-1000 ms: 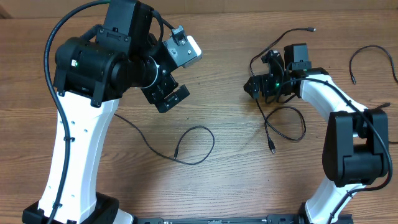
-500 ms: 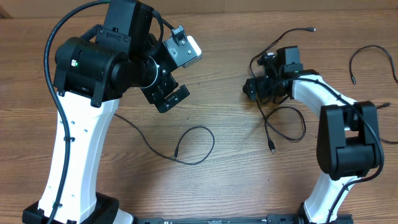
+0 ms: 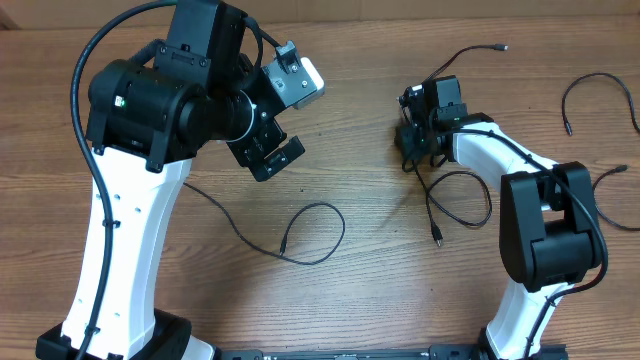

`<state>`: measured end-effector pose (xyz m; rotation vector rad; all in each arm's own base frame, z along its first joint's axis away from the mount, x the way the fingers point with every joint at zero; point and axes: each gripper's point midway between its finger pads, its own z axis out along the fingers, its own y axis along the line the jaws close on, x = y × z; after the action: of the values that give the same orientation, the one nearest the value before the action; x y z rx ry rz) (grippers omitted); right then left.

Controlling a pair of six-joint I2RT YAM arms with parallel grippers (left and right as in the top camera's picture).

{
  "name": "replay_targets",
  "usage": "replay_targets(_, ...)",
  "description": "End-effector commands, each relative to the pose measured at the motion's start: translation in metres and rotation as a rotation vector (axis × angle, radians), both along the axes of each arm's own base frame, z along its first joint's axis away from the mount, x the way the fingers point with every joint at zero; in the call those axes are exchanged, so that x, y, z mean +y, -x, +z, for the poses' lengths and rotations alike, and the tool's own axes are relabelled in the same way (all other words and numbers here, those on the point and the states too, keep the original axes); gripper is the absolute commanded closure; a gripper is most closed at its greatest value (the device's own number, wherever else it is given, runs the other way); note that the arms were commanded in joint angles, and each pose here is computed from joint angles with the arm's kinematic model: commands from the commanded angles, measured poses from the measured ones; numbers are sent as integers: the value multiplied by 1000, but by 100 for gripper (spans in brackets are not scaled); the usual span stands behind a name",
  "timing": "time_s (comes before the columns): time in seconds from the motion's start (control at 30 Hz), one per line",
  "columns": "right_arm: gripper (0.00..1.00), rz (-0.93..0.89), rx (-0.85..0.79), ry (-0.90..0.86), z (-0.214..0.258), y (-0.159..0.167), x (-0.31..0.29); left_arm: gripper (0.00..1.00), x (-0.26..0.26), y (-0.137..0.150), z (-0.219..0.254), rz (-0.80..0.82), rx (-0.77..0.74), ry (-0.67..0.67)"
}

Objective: Untangle cables

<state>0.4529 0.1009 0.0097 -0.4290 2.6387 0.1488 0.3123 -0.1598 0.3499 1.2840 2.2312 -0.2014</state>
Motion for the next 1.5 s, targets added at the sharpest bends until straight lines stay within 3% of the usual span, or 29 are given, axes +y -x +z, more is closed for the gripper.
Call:
replay_targets(0.0, 55, -20, 14, -5, -5, 2, 0, 1, 0, 1, 4, 12, -3, 18)
replay_targets(0.17, 63, -22, 15, -6, -6, 2, -1, 0, 0, 1, 4, 12, -3, 18)
replay_targets(0.47, 64, -5, 20, -43, -5, 3, 6, 0, 0, 1, 5, 12, -3, 18)
replay_targets(0.63, 39, -5, 11, -44, -4, 1, 6, 0, 0, 1, 4, 11, -3, 17)
replay_targets(1.0, 39, -9, 55, -39, -24, 5, 6, 0, 0, 1, 5, 11, -3, 18)
replay_targets(1.3, 72, -28, 69, -57, -30, 6, 7, 0, 0, 1, 5, 11, -3, 18)
replay_targets(1.4, 93, -31, 70, -58, -30, 6, 7, 0, 0, 1, 4, 12, -3, 18)
replay_targets(1.47, 96, -54, 80, -67, -30, 7, 7, 0, 0, 1, 4, 11, -3, 17)
